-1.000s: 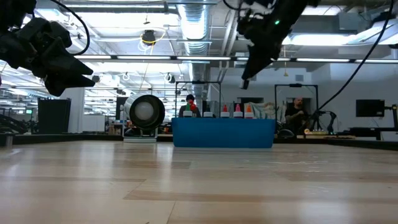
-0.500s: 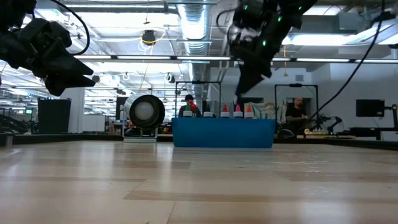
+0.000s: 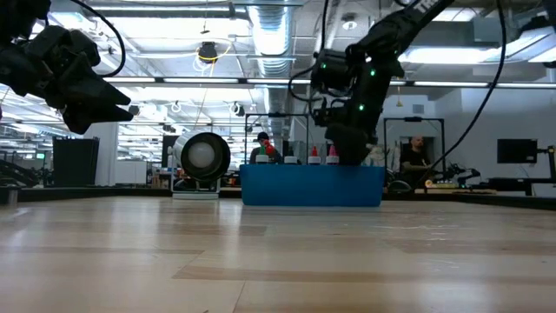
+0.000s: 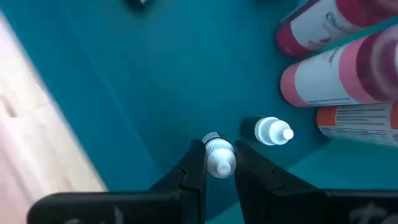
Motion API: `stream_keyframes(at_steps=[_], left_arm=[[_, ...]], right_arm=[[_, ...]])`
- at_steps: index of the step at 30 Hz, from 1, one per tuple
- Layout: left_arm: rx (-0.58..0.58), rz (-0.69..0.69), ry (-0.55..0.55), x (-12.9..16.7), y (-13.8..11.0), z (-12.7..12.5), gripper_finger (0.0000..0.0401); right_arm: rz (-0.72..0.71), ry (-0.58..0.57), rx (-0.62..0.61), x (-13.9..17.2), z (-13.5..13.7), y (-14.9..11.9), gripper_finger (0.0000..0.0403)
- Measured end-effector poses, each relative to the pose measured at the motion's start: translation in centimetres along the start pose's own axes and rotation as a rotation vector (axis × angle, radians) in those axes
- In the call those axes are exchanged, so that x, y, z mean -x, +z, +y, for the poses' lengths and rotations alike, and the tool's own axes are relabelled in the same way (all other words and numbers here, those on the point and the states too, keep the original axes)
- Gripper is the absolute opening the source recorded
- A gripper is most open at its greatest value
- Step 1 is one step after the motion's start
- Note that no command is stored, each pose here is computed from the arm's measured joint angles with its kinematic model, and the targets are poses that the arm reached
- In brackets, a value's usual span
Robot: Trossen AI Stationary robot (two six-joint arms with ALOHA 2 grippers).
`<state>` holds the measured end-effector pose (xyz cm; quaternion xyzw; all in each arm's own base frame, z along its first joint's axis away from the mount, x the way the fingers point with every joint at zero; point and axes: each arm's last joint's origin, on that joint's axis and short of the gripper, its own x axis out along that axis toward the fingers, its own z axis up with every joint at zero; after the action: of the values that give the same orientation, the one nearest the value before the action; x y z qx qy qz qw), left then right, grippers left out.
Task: Pick & Place food coloring
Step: Put the small violet food coloring bottle into the blue bin, then return to Home Position
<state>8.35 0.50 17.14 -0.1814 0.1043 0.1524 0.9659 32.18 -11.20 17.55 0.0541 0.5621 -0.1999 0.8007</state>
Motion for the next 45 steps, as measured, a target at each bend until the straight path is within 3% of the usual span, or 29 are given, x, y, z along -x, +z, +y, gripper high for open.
stream_keyframes(at_steps=[8,33,40,45], left_arm=[[0.0,0.001,0.001,0.0,0.0,0.0,0.0198],[-0.008,0.001,0.001,0.0,0.0,0.0,0.0198],[-0.012,0.001,0.001,0.0,0.0,0.0,0.0198],[-0.012,0.001,-0.001,0.0,0.0,0.0,0.0198]], right_arm=[[0.005,-0.001,0.018,-0.5,0.0,0.1,0.0054],[0.007,0.008,0.014,-0.2,-0.4,0.4,0.0118],[0.008,-0.105,0.011,2.8,-1.5,2.9,0.0101],[-0.007,-0.103,0.043,7.6,-1.7,4.3,0.0095]])
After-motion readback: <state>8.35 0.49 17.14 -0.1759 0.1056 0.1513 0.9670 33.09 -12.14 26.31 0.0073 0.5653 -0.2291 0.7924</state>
